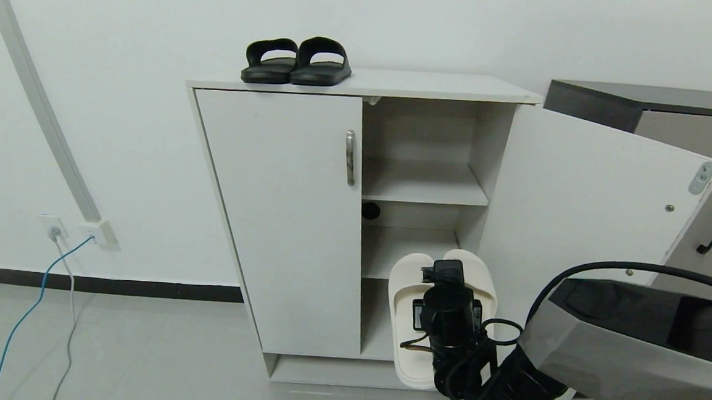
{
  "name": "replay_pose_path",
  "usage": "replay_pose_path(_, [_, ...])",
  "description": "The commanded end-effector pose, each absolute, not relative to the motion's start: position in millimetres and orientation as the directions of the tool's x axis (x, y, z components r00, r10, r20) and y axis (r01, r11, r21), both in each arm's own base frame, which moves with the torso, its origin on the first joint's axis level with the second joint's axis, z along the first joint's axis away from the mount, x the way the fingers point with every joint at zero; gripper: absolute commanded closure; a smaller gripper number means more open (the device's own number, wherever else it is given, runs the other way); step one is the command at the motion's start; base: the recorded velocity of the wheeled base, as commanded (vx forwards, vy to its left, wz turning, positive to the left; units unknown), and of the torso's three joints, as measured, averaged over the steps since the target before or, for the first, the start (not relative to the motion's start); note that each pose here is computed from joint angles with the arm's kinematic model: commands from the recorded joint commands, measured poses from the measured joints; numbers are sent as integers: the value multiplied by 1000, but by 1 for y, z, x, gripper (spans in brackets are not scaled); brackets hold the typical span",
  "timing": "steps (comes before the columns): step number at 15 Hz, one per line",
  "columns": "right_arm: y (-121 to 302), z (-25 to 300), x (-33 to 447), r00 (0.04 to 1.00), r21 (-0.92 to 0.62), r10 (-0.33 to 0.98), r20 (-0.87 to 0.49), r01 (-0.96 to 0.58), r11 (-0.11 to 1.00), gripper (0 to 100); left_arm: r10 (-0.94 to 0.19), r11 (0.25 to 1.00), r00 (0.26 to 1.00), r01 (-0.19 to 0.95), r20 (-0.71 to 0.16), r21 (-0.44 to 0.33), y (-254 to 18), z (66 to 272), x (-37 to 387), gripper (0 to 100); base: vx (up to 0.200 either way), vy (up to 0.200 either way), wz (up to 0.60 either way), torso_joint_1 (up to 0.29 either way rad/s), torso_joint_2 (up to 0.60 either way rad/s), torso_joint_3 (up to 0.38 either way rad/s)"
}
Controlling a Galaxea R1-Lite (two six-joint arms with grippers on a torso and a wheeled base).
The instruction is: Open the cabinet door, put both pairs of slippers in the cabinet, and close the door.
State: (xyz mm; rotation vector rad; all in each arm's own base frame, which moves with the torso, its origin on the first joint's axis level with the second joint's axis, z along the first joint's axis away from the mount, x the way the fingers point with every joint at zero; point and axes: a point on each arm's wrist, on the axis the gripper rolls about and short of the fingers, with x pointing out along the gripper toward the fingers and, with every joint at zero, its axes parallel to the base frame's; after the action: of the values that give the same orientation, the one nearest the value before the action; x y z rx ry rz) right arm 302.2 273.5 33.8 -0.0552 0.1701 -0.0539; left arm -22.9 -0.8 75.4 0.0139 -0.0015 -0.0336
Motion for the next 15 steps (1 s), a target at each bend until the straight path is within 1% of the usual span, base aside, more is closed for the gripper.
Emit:
replay_pose_path(1, [274,32,301,984,-62,-55,-170,45,997,100,-34,999,999,34,-2,14,-1,75,-23,100,0,0,0,0,0,0])
replay_pose_path(10, [276,30,298,984,-61,-44,-171,34,998,100,-34,999,999,34,-2,14,-1,76,-23,100,0,0,0,0,0,0])
replay_pose_path(15, [276,29,298,984,-63,-45,-172,34,997,100,-34,999,999,34,-2,14,-1,76,-23,100,0,0,0,1,3,-161])
